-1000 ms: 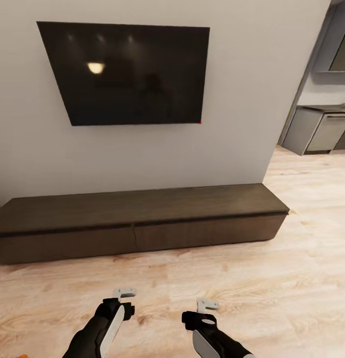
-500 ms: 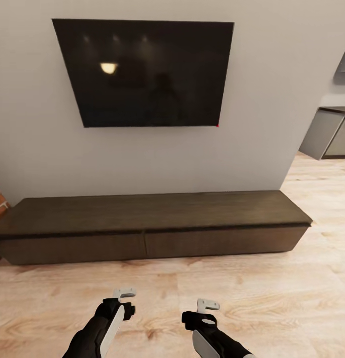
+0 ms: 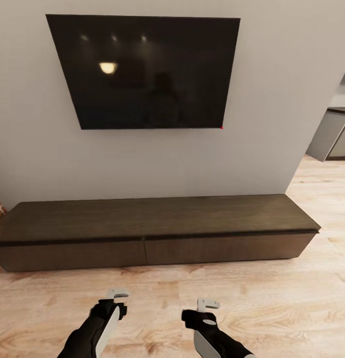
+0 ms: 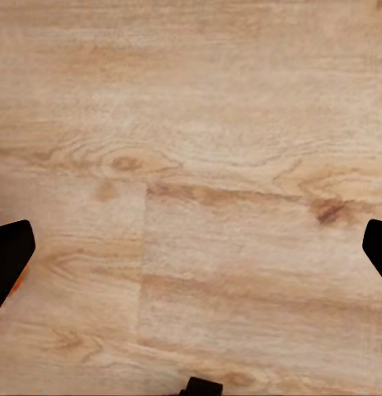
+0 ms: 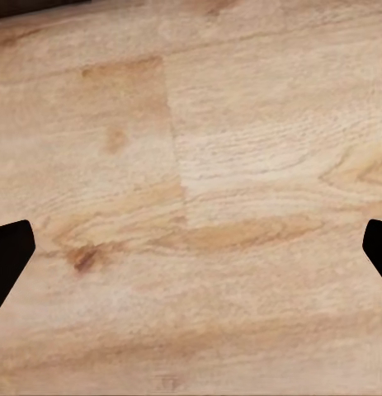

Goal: Place each of the two pumpkins and all three candles from the living room inside a cabinet in the living room (use any cabinet), then make sure every cabinet is closed, and position the cauldron so it is next to a table in the living room.

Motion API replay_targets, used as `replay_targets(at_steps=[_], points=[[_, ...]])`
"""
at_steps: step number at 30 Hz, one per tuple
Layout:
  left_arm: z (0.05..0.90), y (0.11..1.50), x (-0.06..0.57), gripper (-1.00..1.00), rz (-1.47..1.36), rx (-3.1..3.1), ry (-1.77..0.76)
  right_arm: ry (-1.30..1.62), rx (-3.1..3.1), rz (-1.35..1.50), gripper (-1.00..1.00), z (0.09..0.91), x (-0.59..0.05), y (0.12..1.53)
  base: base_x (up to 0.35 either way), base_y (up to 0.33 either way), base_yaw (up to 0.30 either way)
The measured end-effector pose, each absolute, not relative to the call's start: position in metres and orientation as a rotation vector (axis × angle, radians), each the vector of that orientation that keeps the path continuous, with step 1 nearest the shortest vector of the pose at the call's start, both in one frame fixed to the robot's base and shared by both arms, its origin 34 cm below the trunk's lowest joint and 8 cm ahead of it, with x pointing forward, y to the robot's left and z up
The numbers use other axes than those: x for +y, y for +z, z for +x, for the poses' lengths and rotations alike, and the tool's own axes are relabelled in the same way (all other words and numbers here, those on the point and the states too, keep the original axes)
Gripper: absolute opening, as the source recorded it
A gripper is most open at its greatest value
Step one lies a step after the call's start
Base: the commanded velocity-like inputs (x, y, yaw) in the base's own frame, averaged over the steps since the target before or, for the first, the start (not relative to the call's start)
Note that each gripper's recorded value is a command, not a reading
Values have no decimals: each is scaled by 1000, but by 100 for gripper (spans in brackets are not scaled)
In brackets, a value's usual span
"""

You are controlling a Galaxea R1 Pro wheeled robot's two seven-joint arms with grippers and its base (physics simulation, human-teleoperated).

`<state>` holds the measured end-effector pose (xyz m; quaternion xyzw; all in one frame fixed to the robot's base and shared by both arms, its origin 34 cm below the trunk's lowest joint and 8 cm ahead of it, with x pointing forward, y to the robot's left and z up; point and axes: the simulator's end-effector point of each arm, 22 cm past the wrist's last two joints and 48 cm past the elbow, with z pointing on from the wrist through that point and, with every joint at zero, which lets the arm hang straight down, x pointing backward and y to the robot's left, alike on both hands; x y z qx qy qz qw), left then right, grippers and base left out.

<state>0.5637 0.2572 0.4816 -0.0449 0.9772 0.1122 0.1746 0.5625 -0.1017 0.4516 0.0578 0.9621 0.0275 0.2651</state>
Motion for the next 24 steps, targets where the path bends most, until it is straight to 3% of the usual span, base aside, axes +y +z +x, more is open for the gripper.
replay_targets(at_steps=[8,24], points=[[583,494,228,100,-107,2700,235,96,2581,122,100,558,-100,447,16,0,0],[592,498,210,100,-98,2669,126,114,2502,143,100,571,-99,456,134,0,0]])
